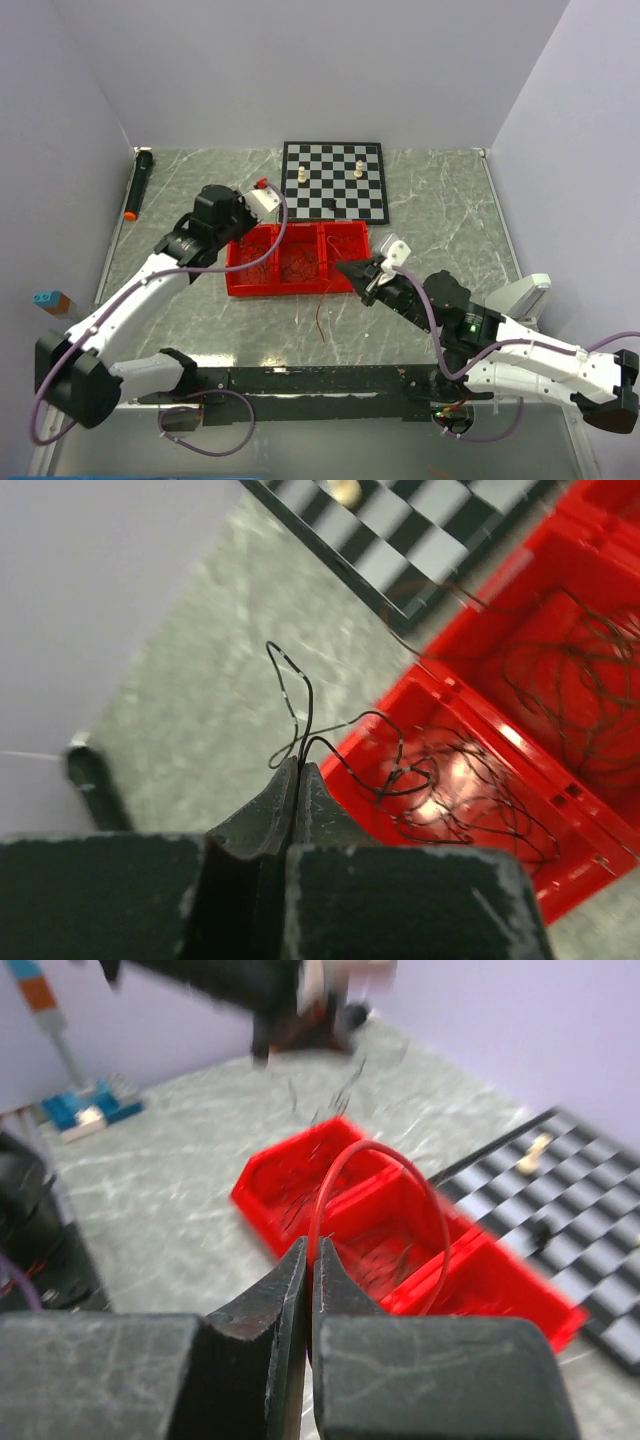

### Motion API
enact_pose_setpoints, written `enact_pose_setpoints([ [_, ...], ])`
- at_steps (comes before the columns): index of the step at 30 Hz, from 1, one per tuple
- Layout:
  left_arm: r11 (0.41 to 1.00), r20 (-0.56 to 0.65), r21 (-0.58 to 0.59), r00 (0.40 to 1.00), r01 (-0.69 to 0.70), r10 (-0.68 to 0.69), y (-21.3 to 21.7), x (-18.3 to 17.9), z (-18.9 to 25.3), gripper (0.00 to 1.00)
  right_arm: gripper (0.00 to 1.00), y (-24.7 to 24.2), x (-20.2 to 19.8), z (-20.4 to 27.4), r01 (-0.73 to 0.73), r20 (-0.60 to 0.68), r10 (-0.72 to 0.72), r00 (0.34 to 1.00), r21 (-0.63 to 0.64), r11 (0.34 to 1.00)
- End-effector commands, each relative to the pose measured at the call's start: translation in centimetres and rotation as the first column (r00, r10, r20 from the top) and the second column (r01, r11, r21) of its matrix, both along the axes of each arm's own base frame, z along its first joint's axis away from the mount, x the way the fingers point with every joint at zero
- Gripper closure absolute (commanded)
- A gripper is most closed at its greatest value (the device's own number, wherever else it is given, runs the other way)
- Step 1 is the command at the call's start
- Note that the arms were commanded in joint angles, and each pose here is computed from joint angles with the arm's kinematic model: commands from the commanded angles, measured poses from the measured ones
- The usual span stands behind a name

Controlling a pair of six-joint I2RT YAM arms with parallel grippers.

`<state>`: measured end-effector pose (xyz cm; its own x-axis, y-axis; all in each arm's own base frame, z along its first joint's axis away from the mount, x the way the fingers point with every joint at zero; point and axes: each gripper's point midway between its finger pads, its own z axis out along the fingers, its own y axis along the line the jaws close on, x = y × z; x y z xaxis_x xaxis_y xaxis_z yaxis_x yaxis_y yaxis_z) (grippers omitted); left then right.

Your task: Untangle the cables

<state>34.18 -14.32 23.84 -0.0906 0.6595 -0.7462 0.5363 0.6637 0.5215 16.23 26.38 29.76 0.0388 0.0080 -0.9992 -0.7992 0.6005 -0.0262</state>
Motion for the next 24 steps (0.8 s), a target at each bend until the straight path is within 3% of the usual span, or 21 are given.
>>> enact_pose_setpoints([
  [1, 0.994, -0.112, -0.098, 0.992, 0.050, -0.061, -2.1, -0.3, -1.1, 0.99, 1.00, -1.1, 1.6, 5.2, 0.088, 0.147, -0.092, 0.985, 0.033, 0.996],
  [10, 0.994, -0.164, -0.105, 0.986, 0.014, -0.031, -2.5, 0.5, -3.7, 0.99, 1.00, -2.4, 6.8, 7.3, 0.228, 0.214, -0.232, 0.949, 0.043, 0.973],
  [20, 0.999, -0.272, -0.002, 0.962, -0.043, 0.041, -1.1, 0.3, -9.0, 0.99, 1.00, -3.9, 13.2, 6.4, 0.402, 0.268, -0.386, 0.883, -0.005, 0.916],
  [24, 0.998, -0.307, 0.022, 0.950, -0.052, 0.056, -0.7, -0.1, -9.7, 0.88, 1.00, -3.6, 15.2, 5.0, 0.420, 0.265, -0.400, 0.878, -0.024, 0.907],
])
